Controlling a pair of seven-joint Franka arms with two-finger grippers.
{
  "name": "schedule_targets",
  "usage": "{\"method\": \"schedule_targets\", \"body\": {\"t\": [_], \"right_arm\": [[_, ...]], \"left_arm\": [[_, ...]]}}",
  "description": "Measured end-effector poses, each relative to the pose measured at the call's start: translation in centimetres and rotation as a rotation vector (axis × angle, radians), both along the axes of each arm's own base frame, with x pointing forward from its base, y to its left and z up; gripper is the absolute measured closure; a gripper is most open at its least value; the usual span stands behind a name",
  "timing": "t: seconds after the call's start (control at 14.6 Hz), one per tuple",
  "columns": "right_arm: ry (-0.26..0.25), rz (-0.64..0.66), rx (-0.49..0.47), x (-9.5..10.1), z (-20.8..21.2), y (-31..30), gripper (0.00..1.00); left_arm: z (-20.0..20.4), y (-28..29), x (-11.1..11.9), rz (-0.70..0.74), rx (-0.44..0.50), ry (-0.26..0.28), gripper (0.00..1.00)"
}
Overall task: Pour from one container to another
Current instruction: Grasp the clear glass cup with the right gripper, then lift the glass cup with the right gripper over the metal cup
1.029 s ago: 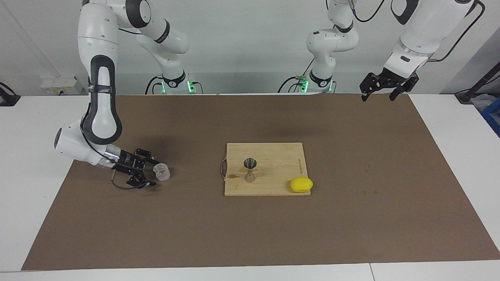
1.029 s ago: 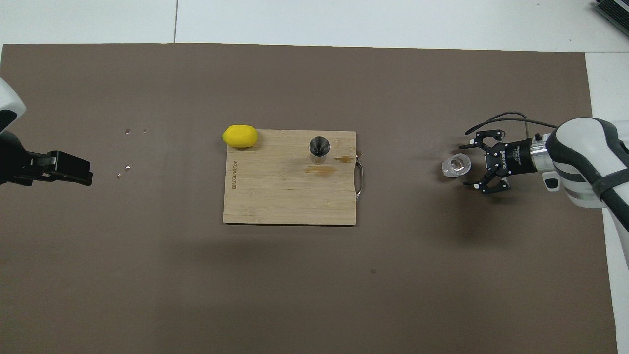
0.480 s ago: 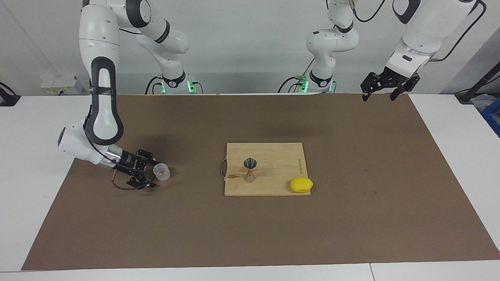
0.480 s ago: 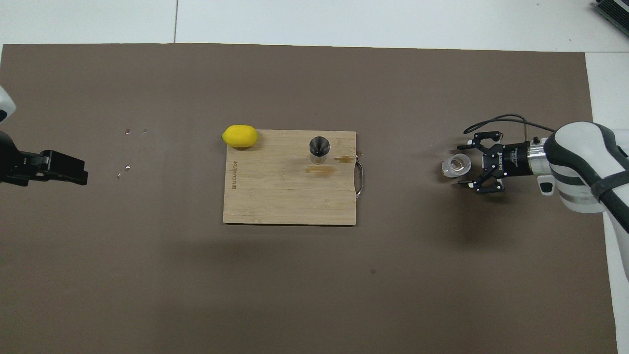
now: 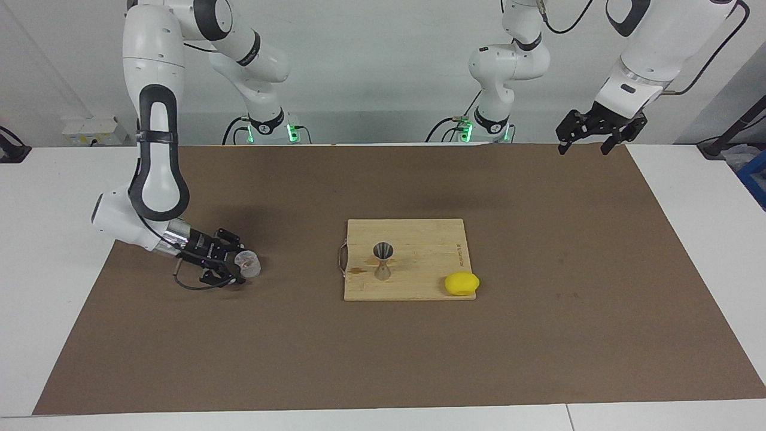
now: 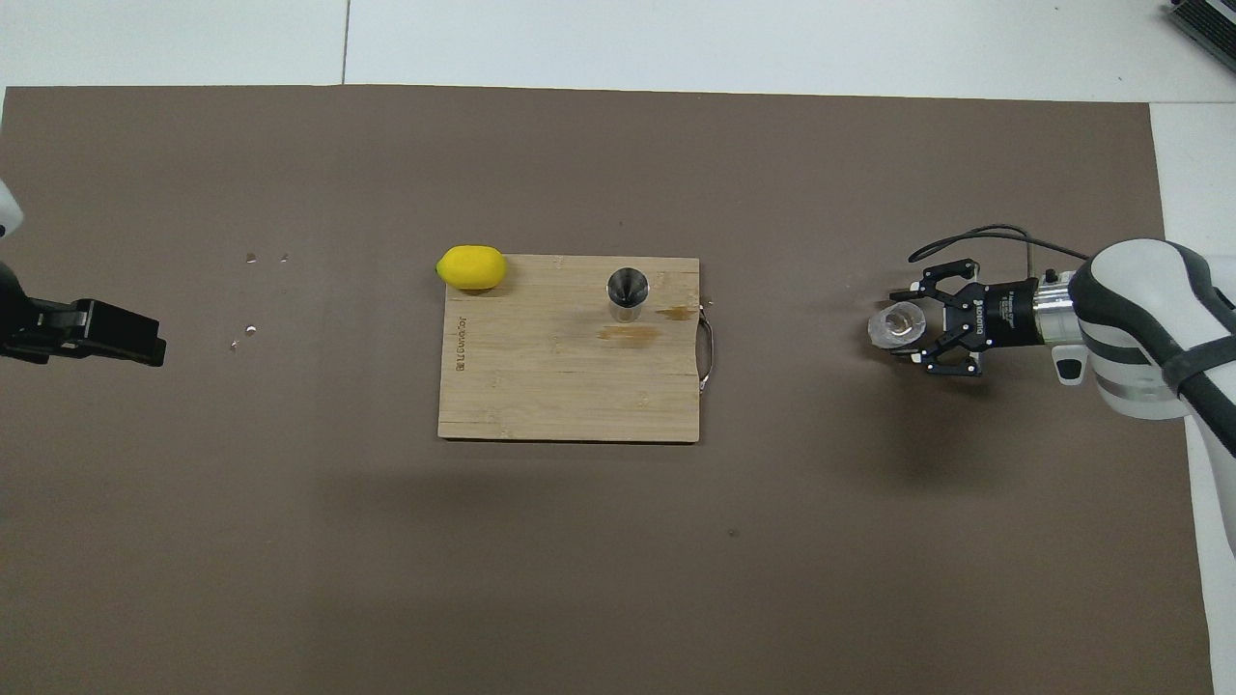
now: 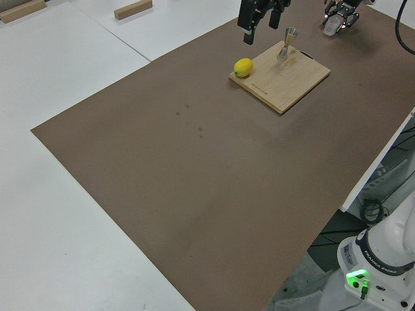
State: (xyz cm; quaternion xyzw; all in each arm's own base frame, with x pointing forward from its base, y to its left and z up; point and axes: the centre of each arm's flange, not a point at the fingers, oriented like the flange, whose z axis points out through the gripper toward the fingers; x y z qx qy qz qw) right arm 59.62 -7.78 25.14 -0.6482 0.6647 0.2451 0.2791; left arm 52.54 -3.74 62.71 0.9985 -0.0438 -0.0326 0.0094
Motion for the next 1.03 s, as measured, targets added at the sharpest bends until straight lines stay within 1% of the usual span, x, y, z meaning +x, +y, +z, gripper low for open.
{"method": "schedule_targets", "body": {"t": [0.07, 0.14, 0.21, 0.48, 0.62, 0.75, 0.82, 1.03], "right_arm": [[-0.002, 0.001, 0.000, 0.0, 0.1, 0.1, 0.32], [-0.006, 0.003, -0.001, 0.1, 0.4, 0.1, 0.43], [-0.012, 0.006, -0.002, 0.1, 0.7, 0.3, 0.50], [-0.025, 0.004, -0.008, 0.9, 3.1, 2.1, 0.50], [-0.005, -0.024, -0.017, 2.0, 5.5, 5.4, 0.50], [0.014, -0.049, -0.031, 3.0, 7.8, 10.0, 0.50], [0.022, -0.051, -0.047, 3.4, 8.8, 12.4, 0.50], [0.047, -0.077, -0.153, 4.5, 12.0, 18.7, 0.50]], "left_arm": [[0.0, 0.3, 0.0, 0.003, 0.000, 0.000, 0.00], [0.0, 0.4, 0.0, 0.004, 0.000, 0.000, 0.00], [0.0, 0.4, 0.0, 0.004, 0.000, 0.000, 0.00], [-0.1, 0.2, 0.0, 0.001, 0.000, 0.001, 0.00], [-0.4, 0.2, 0.0, 0.000, 0.001, 0.007, 0.00], [-0.4, 0.2, 0.0, 0.000, 0.001, 0.008, 0.00], [-0.4, 0.2, 0.0, 0.000, 0.001, 0.008, 0.00], [-0.5, 0.2, 0.0, 0.000, 0.001, 0.009, 0.00]]}}
